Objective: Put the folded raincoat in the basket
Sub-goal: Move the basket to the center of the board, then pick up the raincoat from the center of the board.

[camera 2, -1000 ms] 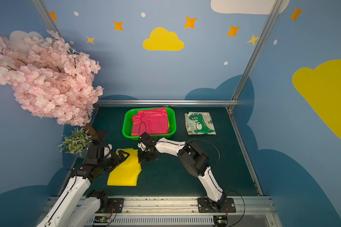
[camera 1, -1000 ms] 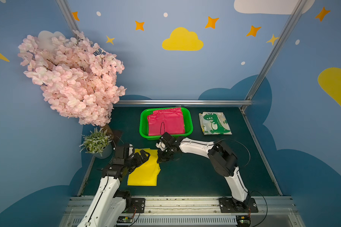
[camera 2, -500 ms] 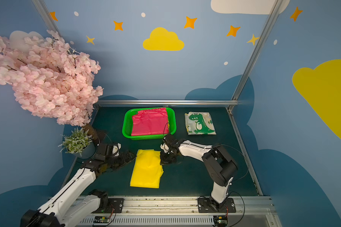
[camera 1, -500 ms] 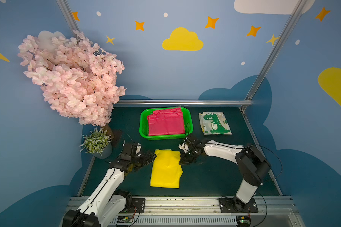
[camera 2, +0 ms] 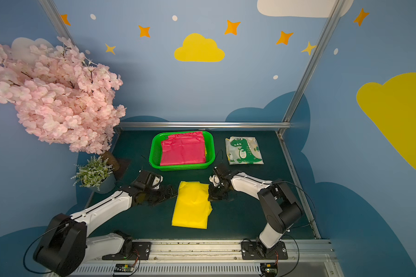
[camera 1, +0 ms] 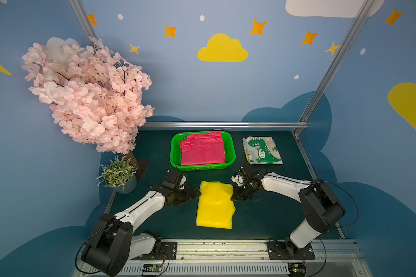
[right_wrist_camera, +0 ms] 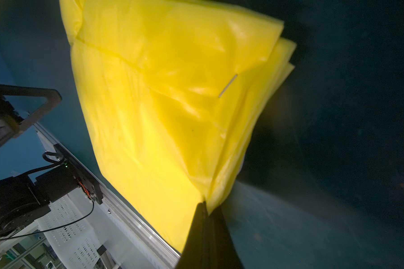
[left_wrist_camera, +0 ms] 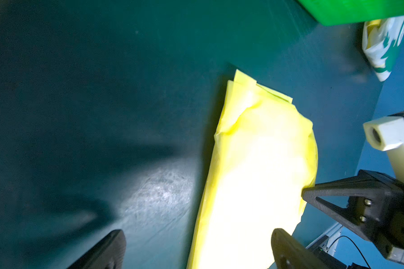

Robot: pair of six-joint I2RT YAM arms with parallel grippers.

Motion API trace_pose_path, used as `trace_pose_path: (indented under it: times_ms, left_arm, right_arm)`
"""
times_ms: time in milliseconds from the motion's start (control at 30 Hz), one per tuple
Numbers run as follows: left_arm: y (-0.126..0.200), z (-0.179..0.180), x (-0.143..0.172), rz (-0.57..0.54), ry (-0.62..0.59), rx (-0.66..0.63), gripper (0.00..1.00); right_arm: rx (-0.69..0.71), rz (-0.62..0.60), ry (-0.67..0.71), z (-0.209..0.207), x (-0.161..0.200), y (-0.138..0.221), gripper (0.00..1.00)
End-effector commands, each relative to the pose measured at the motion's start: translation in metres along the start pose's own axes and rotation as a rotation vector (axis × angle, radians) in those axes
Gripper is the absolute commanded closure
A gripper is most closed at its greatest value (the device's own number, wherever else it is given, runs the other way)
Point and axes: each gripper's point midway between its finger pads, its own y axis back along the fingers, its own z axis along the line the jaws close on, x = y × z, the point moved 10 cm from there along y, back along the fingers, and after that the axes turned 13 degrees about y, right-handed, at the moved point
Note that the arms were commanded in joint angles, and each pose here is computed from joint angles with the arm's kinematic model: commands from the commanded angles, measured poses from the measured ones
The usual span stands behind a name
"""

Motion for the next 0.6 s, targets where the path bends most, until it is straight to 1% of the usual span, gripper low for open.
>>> trace_pose_path:
  times_ms: [0,100,133,167,233,300,367,467,567]
  left_arm:
    - [-0.007,-0.016,-0.005,0.017,-0.074,0.059,0.0]
    - [-0.015,-0.02,-0.006,0.044,-0.095,0.059,0.0]
    - [-0.018,-0.02,-0.006,0.051,-0.098,0.06,0.01]
    - [-0.02,-0.02,-0.006,0.06,-0.1,0.065,0.02]
    - [-0.024,-0.021,-0.006,0.069,-0.104,0.073,0.05]
    - [-0.028,-0.021,-0.006,0.078,-0.108,0.082,0.12]
    - [-0.031,-0.022,-0.006,0.085,-0.111,0.09,0.22]
    - [-0.034,-0.022,-0.005,0.097,-0.115,0.099,0.38]
    - [-0.037,-0.022,-0.004,0.105,-0.12,0.103,0.45]
  right_arm:
    - [-0.017,0.001,0.01,-0.001,-0.003,-0.003,1.0]
    - [-0.018,0.002,0.004,-0.002,-0.004,-0.004,1.0]
    - [-0.016,0.005,0.002,-0.003,-0.003,-0.006,0.97]
    - [-0.015,0.007,-0.001,-0.003,-0.003,-0.006,0.9]
    - [-0.01,0.009,-0.008,-0.004,-0.001,-0.007,0.72]
    - [-0.009,0.008,-0.01,-0.005,0.0,-0.007,0.64]
    - [-0.007,0.008,-0.012,-0.005,0.001,-0.007,0.6]
    - [-0.007,0.011,-0.016,-0.006,0.002,-0.009,0.6]
    - [-0.016,0.013,-0.022,-0.007,0.002,-0.011,0.61]
